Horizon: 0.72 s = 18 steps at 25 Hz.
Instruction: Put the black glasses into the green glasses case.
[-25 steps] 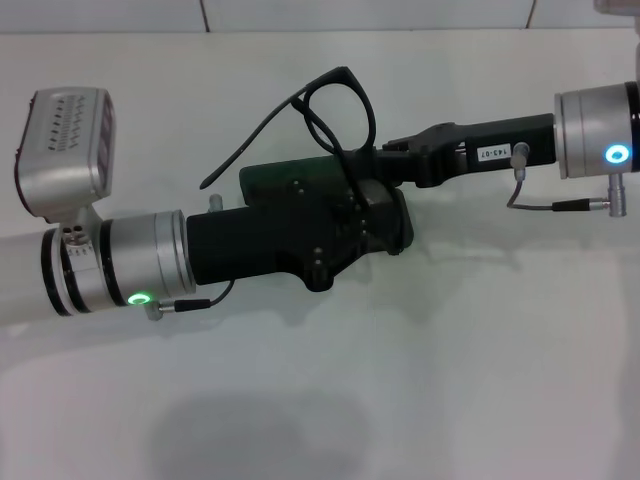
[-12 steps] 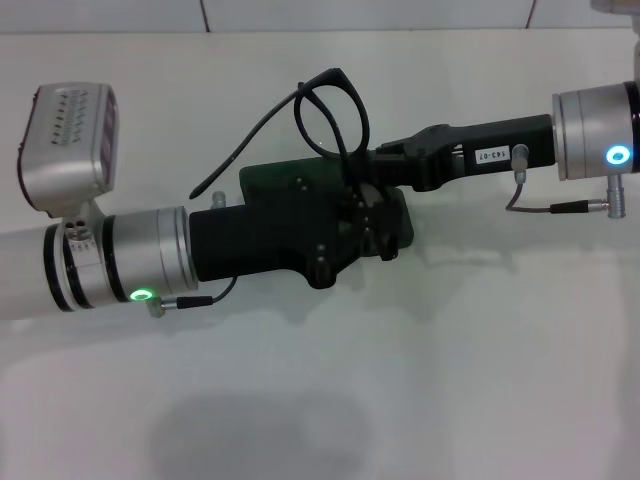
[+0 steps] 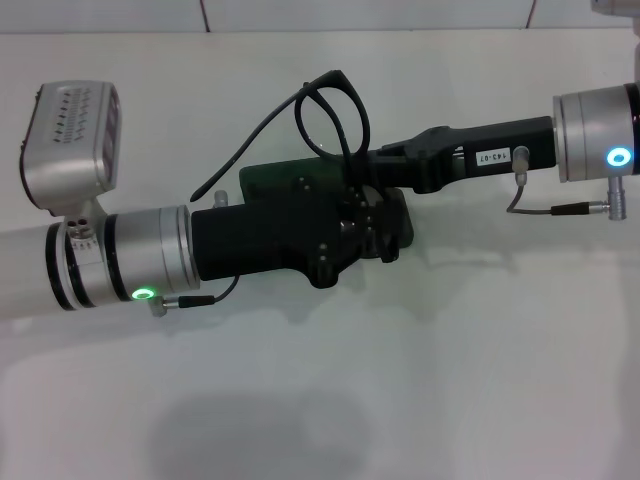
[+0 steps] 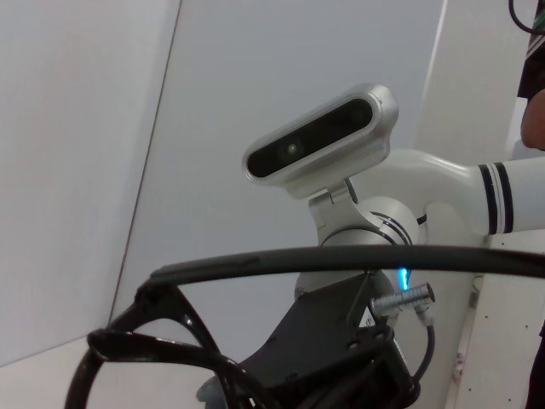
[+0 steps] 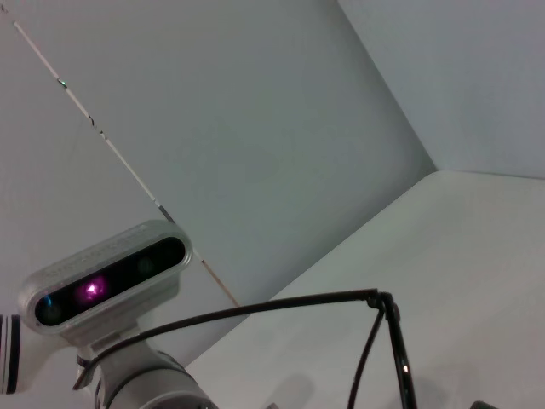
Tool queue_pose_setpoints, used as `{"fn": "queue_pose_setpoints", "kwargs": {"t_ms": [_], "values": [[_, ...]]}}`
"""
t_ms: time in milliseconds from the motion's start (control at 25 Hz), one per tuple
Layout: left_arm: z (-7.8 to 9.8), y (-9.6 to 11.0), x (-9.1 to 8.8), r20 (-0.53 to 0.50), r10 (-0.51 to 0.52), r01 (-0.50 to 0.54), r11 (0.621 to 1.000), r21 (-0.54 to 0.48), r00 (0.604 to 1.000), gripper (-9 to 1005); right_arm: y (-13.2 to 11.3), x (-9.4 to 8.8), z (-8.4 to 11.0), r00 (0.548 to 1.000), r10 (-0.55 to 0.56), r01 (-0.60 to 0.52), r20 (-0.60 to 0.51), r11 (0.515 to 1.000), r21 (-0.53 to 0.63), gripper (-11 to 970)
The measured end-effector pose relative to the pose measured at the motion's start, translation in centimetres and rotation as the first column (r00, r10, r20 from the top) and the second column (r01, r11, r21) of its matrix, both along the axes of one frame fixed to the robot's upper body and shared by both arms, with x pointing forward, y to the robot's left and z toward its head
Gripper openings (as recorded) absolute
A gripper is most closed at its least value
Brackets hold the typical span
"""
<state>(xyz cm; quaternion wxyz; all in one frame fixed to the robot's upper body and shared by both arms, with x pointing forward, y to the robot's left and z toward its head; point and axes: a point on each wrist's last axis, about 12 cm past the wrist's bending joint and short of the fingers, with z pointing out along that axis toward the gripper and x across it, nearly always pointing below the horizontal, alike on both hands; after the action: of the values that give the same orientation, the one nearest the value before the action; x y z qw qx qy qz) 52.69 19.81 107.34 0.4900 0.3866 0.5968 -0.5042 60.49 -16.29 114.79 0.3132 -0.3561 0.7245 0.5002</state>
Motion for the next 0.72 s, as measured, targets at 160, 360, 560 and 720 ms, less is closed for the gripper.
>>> {"fn": "queue_pose_setpoints", "kwargs": {"t_ms": [160, 360, 560, 720], "values": [[0.00, 0.00, -0.01, -0.001, -0.001, 0.001, 1.000, 0.000, 1.000, 5, 0.02, -0.02, 0.01, 1.000, 0.004, -0.004, 0.006, 1.000, 0.000, 91], [-0.03, 0.00, -0.04, -0.002, -0.001, 0.001, 1.000, -0.001, 1.000, 6, -0.04, 0.01, 0.06, 1.000, 0.001, -0.001, 0.008, 1.000, 0.004, 91], [-0.05, 0.00, -0.06, -0.004, -0.002, 0.002, 1.000, 0.001, 1.000, 7, -0.05, -0.04, 0.09, 1.000, 0.005, -0.005, 0.007, 1.000, 0.007, 90], [-0.02, 0.00, -0.03, -0.010, -0.002, 0.002, 1.000, 0.000, 1.000, 7, -0.05, -0.07, 0.10, 1.000, 0.007, -0.007, 0.007, 1.000, 0.009, 90]]}}
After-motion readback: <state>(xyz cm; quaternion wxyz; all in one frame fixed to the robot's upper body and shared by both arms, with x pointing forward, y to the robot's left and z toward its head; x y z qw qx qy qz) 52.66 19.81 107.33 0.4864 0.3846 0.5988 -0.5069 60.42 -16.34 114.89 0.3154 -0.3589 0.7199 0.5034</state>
